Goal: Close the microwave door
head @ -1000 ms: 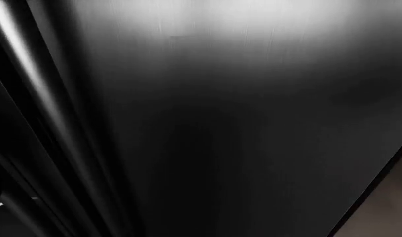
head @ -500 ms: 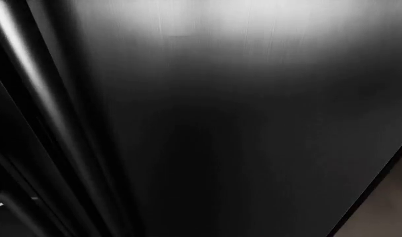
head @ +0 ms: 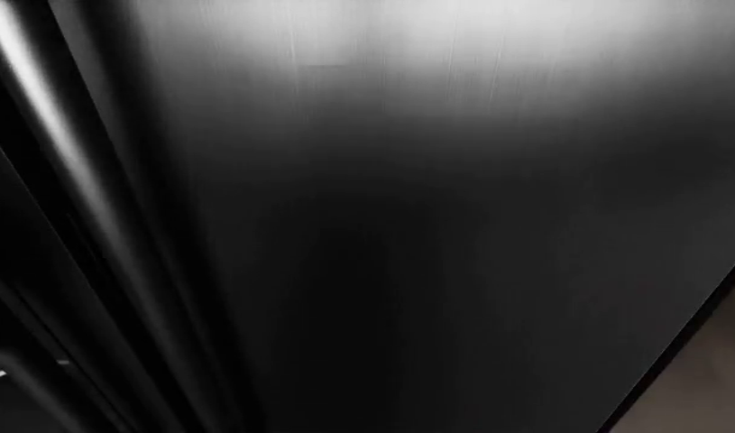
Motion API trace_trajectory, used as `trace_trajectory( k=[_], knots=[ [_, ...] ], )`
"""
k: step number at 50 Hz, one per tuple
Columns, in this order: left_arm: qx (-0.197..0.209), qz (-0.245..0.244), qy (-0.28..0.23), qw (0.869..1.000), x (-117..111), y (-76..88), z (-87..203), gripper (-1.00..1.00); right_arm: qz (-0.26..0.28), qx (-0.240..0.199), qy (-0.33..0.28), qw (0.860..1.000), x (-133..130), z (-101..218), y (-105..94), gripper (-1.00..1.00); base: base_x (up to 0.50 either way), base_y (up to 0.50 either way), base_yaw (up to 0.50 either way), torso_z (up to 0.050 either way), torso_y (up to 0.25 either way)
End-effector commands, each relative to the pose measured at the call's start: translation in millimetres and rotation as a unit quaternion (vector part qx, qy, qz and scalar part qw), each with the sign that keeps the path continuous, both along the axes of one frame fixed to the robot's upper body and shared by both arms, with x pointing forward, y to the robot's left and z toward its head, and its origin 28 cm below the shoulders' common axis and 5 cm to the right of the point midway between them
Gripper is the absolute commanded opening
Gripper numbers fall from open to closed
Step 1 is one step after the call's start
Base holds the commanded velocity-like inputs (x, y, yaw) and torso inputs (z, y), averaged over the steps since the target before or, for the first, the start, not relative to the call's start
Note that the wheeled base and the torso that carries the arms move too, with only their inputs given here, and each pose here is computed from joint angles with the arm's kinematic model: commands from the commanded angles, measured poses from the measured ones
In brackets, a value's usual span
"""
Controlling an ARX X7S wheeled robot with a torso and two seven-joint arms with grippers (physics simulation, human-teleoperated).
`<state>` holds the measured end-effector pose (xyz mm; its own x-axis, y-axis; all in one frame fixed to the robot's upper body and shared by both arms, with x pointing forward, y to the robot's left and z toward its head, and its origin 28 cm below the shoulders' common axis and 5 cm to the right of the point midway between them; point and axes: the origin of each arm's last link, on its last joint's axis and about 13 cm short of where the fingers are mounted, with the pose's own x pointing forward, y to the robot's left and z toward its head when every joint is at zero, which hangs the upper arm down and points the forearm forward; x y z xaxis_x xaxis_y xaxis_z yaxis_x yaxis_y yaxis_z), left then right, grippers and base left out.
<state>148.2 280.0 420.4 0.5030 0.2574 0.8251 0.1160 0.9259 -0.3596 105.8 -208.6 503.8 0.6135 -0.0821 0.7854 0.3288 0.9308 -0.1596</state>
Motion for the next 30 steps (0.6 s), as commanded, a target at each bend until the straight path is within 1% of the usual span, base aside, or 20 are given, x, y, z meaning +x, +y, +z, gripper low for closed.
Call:
trace_trajectory(
  k=[1, 14, 30],
  knots=[
    [0.0, 0.0, -0.001, 1.0, 0, -0.1, 0, 1.0, -0.02, 0.009, 0.008, 1.0, 7, 11, -12.0, 1.0, 0.0, 0.0, 0.0, 0.0, 0.0],
    [0.002, 0.0, -0.001, 1.0, 0, -0.8, 0, 1.0, -0.034, 0.03, 0.019, 0.999, 15, 14, -25.8, 1.0, 0.0, 0.0, 0.0, 0.0, 0.0],
    [0.003, -0.001, 0.0, 1.0, -1, -1.1, -1, 1.0, -0.042, 0.045, 0.029, 0.998, 21, 15, -36.5, 1.0, 0.0, 0.0, 0.0, 0.0, 0.0]
  ],
)
